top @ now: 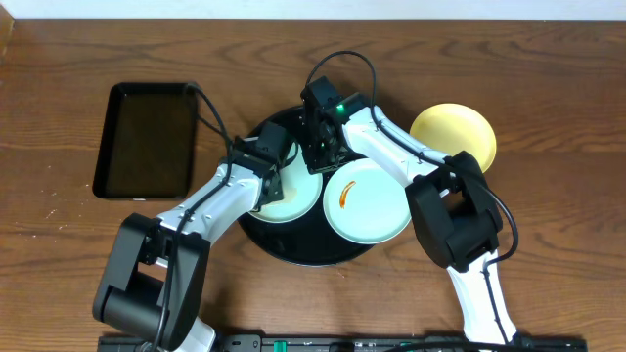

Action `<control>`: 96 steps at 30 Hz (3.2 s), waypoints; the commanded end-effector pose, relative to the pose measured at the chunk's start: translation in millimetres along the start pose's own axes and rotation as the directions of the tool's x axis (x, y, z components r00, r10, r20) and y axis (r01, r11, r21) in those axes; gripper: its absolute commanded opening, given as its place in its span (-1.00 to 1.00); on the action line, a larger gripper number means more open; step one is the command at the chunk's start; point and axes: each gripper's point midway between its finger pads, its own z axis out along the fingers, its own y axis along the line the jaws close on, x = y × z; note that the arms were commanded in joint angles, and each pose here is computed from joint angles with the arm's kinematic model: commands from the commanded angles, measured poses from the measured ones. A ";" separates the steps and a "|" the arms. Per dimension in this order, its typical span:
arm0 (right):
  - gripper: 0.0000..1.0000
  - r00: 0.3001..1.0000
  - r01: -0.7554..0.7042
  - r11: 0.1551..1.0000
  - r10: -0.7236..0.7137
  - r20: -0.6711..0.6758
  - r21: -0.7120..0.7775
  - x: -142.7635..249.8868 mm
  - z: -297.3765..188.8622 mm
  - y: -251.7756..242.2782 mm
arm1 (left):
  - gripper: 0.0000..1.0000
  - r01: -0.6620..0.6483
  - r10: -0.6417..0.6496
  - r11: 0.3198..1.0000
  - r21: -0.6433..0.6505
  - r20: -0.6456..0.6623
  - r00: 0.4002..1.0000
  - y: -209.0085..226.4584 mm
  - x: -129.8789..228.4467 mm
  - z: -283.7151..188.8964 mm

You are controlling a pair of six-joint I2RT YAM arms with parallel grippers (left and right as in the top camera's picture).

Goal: Clean dirty plates on tray and stack at the side
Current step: 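Scrub the green plate with the sponge while the right gripper holds it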

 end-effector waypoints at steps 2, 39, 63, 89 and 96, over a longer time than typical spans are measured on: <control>-0.98 0.999 -0.031 0.992 0.028 0.025 0.124 -3.6 0.6 -27.0 | -0.85 -0.035 0.049 0.983 -0.178 0.075 0.996 31.4 -14.0 -1.8; -0.98 0.999 -0.030 0.992 0.027 0.025 0.123 -3.4 0.8 -25.9 | -0.84 0.058 -0.063 0.932 0.357 0.002 0.998 -77.3 -21.6 8.2; -0.97 0.999 -0.030 0.992 0.028 0.019 0.126 -1.9 0.8 -26.5 | -0.84 0.029 -0.002 0.976 -0.217 0.126 0.992 30.0 -23.8 17.2; -0.98 0.999 -0.030 0.992 0.027 0.021 0.125 -2.6 0.8 -26.3 | -0.83 0.082 -0.130 0.928 0.364 0.108 0.986 -60.7 -43.5 -39.9; -0.98 0.999 -0.030 0.992 0.027 0.020 0.125 -2.4 0.8 -26.3 | -0.83 0.082 -0.134 0.925 0.371 0.118 0.984 -74.1 -50.5 -14.4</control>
